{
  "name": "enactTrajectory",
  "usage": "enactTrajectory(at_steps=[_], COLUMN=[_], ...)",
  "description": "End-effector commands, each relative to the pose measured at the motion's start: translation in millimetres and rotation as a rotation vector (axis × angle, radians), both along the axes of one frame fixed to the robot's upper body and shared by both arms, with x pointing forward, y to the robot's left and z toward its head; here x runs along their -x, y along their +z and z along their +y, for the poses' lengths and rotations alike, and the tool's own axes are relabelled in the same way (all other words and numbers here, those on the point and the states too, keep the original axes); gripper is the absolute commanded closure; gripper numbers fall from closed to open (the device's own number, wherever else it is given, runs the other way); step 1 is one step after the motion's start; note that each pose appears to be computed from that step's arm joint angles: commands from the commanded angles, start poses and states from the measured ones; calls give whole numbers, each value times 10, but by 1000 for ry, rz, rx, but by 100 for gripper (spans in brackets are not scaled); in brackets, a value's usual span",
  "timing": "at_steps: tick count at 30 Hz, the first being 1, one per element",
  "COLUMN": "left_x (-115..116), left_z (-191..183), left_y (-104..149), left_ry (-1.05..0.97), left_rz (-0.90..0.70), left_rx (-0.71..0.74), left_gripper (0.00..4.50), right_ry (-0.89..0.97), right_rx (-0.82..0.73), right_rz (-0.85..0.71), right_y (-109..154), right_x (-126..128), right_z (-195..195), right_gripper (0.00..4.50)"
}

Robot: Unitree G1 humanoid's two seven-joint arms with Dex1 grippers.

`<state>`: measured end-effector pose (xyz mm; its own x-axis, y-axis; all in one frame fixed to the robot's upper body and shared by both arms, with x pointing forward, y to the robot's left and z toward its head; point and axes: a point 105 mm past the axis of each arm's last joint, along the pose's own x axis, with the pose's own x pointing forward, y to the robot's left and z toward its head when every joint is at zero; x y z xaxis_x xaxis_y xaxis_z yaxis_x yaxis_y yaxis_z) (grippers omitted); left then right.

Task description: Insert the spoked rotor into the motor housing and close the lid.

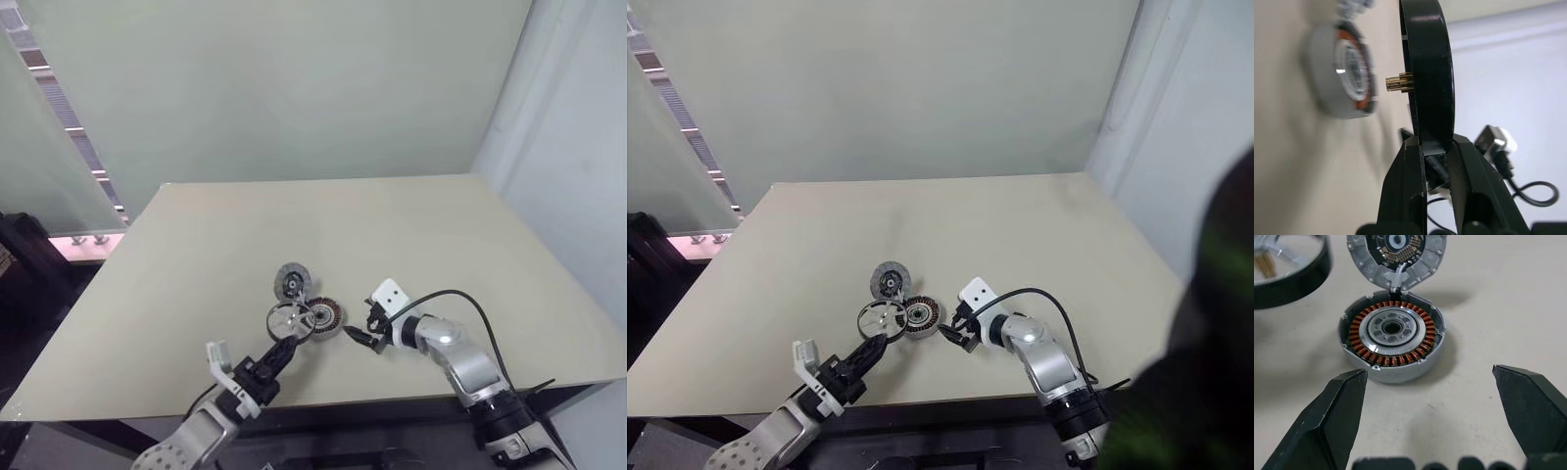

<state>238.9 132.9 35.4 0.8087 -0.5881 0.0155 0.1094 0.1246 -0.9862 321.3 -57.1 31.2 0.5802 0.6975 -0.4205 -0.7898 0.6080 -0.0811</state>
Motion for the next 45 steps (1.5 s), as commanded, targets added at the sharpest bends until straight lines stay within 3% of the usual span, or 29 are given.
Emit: enactTrajectory(at_steps=[1, 15, 45], left_x=[-138, -590, -657], left_z=[-120, -327, -336], left_y=[25, -58, -321], left_ry=[-40, -44, -21], left_rz=[-32, 1, 100], left_rx=[21, 11, -63], left_gripper=[425, 425, 425], right_ry=[-17, -67, -89], right_rx=[-20, -15, -17], right_rz=[-35, -29, -22], right_y=[123, 120, 116], right_x=[-15, 51, 74], right_z=[-34, -138, -156], right_gripper=[0, 0, 0])
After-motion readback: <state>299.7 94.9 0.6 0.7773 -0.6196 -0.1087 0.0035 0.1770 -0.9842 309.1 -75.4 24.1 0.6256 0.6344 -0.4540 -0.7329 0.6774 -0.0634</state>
